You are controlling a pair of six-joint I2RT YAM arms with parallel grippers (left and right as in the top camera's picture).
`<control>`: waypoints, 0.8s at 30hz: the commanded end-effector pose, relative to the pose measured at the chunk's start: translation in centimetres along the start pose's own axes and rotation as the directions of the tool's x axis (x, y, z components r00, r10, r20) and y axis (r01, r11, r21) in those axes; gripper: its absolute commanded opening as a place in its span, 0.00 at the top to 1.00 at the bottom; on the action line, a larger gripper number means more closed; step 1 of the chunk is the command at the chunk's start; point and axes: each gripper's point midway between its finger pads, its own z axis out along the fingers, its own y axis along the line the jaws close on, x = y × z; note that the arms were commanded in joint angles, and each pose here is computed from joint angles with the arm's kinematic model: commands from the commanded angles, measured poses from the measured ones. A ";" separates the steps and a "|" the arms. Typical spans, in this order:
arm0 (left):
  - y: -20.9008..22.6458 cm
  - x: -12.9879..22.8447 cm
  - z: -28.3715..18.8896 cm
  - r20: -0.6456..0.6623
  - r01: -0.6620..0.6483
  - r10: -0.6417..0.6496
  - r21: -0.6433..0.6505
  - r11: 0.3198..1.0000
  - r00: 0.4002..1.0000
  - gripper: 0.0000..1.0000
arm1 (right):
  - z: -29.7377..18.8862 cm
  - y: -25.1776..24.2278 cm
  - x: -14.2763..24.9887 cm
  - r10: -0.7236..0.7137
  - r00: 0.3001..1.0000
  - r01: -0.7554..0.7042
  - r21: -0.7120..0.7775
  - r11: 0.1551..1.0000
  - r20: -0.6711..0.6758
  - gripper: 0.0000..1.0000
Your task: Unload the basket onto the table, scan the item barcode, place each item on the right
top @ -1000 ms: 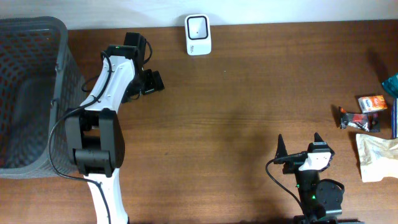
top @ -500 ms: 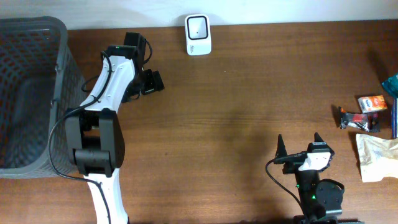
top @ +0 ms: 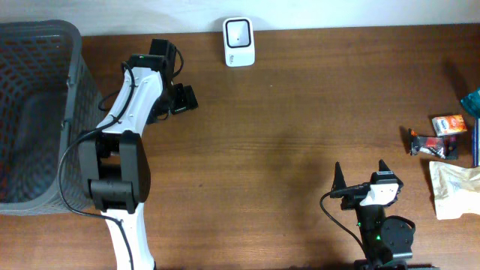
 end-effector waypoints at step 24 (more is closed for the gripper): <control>-0.9 1.9 -14.1 0.379 -0.251 0.268 -0.095 0.963 0.886 0.01 | 0.0 0.2 0.3 -0.007 1.000 0.007 -0.007 1.000 -0.001 0.01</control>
